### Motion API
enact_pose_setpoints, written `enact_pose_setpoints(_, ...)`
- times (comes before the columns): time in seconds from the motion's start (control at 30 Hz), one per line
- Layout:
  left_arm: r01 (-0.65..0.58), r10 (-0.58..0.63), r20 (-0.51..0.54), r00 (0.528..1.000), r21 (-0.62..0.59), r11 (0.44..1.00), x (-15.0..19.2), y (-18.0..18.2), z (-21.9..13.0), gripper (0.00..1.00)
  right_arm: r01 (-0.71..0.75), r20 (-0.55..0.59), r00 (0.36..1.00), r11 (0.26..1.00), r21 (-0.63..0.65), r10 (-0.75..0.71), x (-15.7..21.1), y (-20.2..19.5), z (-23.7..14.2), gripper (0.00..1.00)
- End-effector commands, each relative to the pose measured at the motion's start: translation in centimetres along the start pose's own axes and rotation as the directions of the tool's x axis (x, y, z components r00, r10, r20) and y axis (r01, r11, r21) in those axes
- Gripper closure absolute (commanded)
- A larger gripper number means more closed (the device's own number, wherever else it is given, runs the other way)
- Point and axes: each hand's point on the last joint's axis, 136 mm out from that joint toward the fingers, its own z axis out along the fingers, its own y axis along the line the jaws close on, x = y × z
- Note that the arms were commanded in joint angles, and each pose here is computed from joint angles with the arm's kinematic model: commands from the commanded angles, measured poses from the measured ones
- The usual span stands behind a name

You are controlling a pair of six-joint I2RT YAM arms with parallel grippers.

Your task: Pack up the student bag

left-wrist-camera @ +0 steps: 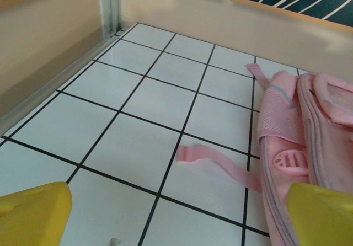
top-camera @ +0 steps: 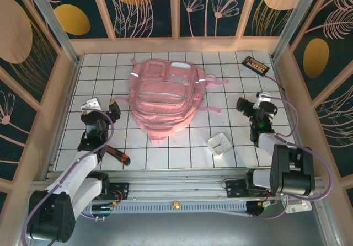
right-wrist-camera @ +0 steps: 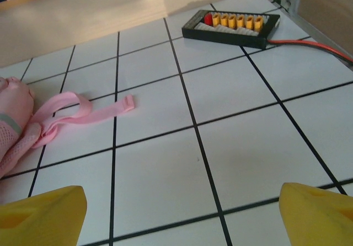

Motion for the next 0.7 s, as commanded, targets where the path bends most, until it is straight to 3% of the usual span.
enact_pose_setpoints(0.0,0.007,-0.007,0.028,1.000,-0.006,1.000,-0.3,0.5,0.5,0.01,0.029,0.087,0.996,0.999,-0.023,-0.027,-1.4,0.4,0.3,0.10)
enact_pose_setpoints(0.3,-0.035,0.034,0.136,0.990,0.005,0.999,-1.2,0.6,1.4,0.01,0.030,0.085,0.996,0.997,-0.077,-0.023,-0.5,1.1,2.0,0.11)
enact_pose_setpoints(0.47,-0.104,0.106,0.120,0.987,-0.018,0.994,0.2,0.7,3.1,0.01,0.036,0.082,0.996,0.996,-0.086,-0.029,-0.5,1.3,2.2,0.11)
enact_pose_setpoints(0.67,-0.149,0.143,0.135,0.980,0.039,0.988,0.4,-1.0,5.0,0.01,0.040,0.071,0.997,0.995,-0.096,-0.033,-0.4,1.4,2.5,0.11)
